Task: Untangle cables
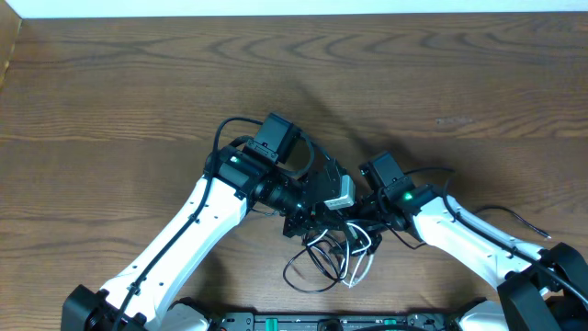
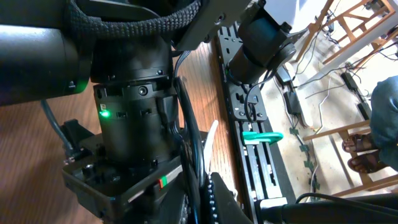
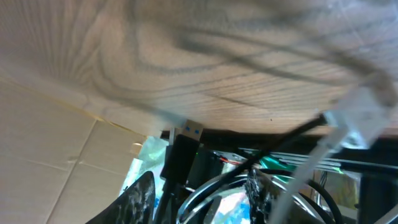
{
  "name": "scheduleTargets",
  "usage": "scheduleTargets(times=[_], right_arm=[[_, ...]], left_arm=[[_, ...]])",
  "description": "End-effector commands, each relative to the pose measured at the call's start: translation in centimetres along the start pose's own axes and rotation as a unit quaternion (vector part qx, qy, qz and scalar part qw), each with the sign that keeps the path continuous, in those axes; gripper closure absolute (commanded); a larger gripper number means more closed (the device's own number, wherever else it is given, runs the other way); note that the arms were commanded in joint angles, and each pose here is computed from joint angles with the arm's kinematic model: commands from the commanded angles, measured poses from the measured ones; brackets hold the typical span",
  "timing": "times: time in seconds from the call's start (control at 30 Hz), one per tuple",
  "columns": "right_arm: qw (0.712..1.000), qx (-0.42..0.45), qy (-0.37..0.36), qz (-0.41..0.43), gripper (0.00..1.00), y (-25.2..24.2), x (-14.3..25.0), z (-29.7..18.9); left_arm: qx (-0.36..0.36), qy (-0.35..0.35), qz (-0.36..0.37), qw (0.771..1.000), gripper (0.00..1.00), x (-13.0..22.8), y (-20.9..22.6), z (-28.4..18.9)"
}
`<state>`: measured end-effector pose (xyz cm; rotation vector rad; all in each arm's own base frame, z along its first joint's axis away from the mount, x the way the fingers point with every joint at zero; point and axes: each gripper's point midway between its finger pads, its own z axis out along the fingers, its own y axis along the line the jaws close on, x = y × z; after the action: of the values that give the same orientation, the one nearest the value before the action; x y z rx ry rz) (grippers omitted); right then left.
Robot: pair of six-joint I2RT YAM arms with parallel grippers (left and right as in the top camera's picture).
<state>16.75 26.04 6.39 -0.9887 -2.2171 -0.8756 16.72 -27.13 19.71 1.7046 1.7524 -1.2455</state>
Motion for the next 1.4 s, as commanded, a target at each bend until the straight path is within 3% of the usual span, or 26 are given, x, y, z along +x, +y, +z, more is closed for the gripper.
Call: scheduleTargets(times=[0.0, 0.13, 0.23, 0.5, 0.73, 1.13, 1.37], right_arm=[[1.000, 0.004, -0.005, 0.016, 0.60, -0.3, 0.0, 0.1], [0.999, 0.007, -0.039, 0.023, 0.75, -0.5, -1.0, 0.3], [0.997, 0.009, -0.075, 0.029, 0.98, -0.6, -2.0, 0.3], [0.969, 0.039, -0.234, 0.068, 0.99, -2.8, -7.6, -2.0], [0.957, 0.057, -0.255, 0.125, 0.99, -5.2, -10.5, -5.4], [0.942, 0.016, -0.276, 0.190, 0.99, -8.9, -15.9, -13.2], [0.903, -0.017, -0.329, 0.274, 0.99, -12.4, -19.2, -17.9]], left_arm=[[0.007, -0.002, 0.004, 1.000, 0.93, 0.0, -0.2, 0.2], [0.007, -0.002, 0.004, 1.000, 0.93, 0.0, -0.1, 0.2], [0.007, -0.002, 0.004, 1.000, 0.92, 0.0, -0.1, 0.2], [-0.008, 0.023, -0.008, 1.000, 0.92, 1.0, 0.2, 0.1], [-0.005, 0.028, -0.015, 0.999, 0.93, 1.2, 0.1, 0.1], [-0.007, 0.039, -0.024, 0.999, 0.93, 1.7, 0.0, 0.1], [-0.006, 0.039, -0.024, 0.999, 0.93, 1.8, -0.1, 0.1]])
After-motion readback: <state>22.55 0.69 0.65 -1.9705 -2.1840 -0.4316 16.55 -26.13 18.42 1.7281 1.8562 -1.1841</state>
